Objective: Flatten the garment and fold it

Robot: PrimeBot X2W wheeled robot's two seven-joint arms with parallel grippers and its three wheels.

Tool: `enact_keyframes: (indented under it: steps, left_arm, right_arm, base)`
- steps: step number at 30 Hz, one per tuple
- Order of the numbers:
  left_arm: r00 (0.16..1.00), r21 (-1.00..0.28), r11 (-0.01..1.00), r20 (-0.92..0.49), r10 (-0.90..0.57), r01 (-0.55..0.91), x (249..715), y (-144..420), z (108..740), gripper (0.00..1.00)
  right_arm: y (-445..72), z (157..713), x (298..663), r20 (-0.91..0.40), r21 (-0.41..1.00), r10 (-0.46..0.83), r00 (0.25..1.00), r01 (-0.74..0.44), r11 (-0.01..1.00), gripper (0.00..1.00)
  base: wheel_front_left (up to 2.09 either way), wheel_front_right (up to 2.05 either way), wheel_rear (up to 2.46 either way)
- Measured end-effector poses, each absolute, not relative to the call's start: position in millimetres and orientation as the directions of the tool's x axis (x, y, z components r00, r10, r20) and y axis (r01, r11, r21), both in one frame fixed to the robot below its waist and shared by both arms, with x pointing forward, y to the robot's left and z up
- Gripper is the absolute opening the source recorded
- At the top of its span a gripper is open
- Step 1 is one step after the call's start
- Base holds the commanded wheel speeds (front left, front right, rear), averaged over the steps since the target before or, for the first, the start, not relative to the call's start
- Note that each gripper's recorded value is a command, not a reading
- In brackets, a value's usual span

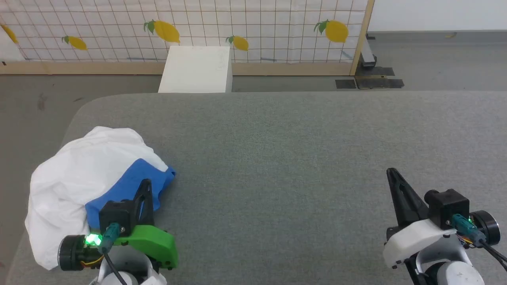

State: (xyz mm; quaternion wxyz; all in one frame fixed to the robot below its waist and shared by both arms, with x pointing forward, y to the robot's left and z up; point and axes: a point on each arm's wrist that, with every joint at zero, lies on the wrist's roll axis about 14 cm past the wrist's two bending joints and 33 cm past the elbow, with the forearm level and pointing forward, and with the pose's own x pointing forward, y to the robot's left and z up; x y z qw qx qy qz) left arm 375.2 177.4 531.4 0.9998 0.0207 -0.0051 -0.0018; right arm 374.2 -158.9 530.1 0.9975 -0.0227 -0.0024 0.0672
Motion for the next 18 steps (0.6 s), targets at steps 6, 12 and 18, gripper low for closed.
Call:
enact_keyframes:
  steps: [6, 12, 18]
  left_arm:
    - [1.0, 0.041, 0.999, 0.01, -0.004, 0.003, 375.2, 177.3, 531.3, 0.0]
    - [1.0, 0.041, 0.999, 0.01, -0.004, 0.003, 375.2, 177.4, 531.4, 0.0]
    - [1.0, 0.037, 0.999, 0.01, -0.005, 0.005, 375.2, 176.9, 531.4, 1.0]
  right_arm:
    - [-158.9, 530.1, 374.2, 0.002, -0.046, 0.134, 0.991, -0.134, 0.99, 0.0]
    - [-158.9, 530.1, 374.2, 0.002, -0.046, 0.134, 0.991, -0.134, 0.99, 0.0]
    - [-158.8, 529.9, 374.2, 0.001, -0.045, 0.134, 0.991, -0.134, 0.99, 1.0]
  base:
    - [0.0, 0.0, 0.0]
    - [0.0, 0.0, 0.0]
    - [0.0, 0.0, 0.0]
